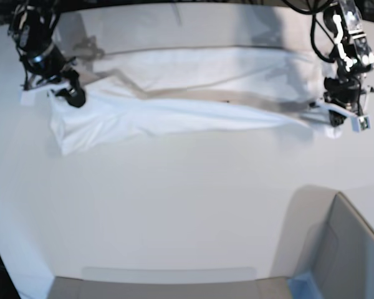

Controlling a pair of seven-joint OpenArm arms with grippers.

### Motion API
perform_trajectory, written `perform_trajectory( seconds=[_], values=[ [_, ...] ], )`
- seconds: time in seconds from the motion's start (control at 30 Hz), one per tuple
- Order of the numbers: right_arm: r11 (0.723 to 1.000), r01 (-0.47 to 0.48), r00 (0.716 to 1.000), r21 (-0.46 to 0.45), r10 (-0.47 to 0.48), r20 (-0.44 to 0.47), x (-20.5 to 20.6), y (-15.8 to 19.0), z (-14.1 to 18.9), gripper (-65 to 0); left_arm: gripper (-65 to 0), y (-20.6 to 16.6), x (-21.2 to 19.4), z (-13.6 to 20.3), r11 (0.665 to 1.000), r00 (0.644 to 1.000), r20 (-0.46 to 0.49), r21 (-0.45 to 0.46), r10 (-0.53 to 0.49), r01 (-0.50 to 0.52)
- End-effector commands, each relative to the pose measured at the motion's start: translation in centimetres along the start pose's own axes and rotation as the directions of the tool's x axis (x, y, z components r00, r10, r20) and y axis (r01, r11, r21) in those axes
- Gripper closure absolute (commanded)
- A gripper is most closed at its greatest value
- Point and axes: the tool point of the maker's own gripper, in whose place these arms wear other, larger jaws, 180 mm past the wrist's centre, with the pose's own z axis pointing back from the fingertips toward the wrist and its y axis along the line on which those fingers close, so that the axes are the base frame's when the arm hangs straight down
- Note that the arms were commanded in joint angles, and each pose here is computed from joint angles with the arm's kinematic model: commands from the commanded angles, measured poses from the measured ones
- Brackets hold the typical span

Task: Layout the t-shirt on the table in an organized manner, then fold the t-shirt properly
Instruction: 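Lift the printed half with both grippers and fold it over the other half, then lower the folded edge onto the shirt with both grippers and release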

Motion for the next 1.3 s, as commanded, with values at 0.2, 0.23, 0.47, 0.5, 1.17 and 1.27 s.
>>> perform_trajectory(
  seconds=[0.2, 0.23, 0.47, 0.5, 1.17, 1.27],
  values=[
    [1.0, -0.015, 1.0, -0.005, 0.015, -0.024, -1.3, -0.1, 1.8, 0.0, 0.0, 0.9, 0.1, 0.7, 0.999, 1.0, 0.014, 0.018, -0.027, 0.027],
    [1.0, -0.02, 0.999, -0.006, 0.019, -0.029, -1.6, 0.0, 2.1, 0.0, 0.0, 0.9, -0.1, 0.7, 0.999, 1.0, 0.008, 0.019, -0.029, 0.029],
    [0.999, -0.017, 0.998, -0.032, 0.015, -0.061, -3.0, -0.7, 3.0, 0.0, 0.0, 1.0, -1.8, 1.1, 0.999, 0.999, -0.031, 0.019, -0.035, 0.036],
    [0.999, -0.019, 0.998, -0.032, 0.016, -0.065, -3.1, -0.7, 3.2, 0.0, 0.0, 1.0, -1.8, 1.1, 0.999, 0.999, -0.031, 0.019, -0.035, 0.036],
    [0.996, 0.012, 0.992, -0.089, -0.024, -0.127, -5.5, -2.8, 3.5, 0.0, 0.0, 1.2, -2.8, 1.3, 0.999, 0.998, -0.057, 0.022, -0.035, 0.036],
    [0.994, 0.007, 0.989, -0.11, -0.023, -0.146, -6.1, -3.5, 3.3, 0.0, -3.5, 1.0, -3.2, 1.3, 1.0, 0.998, -0.061, 0.021, -0.018, 0.02]
  ],
)
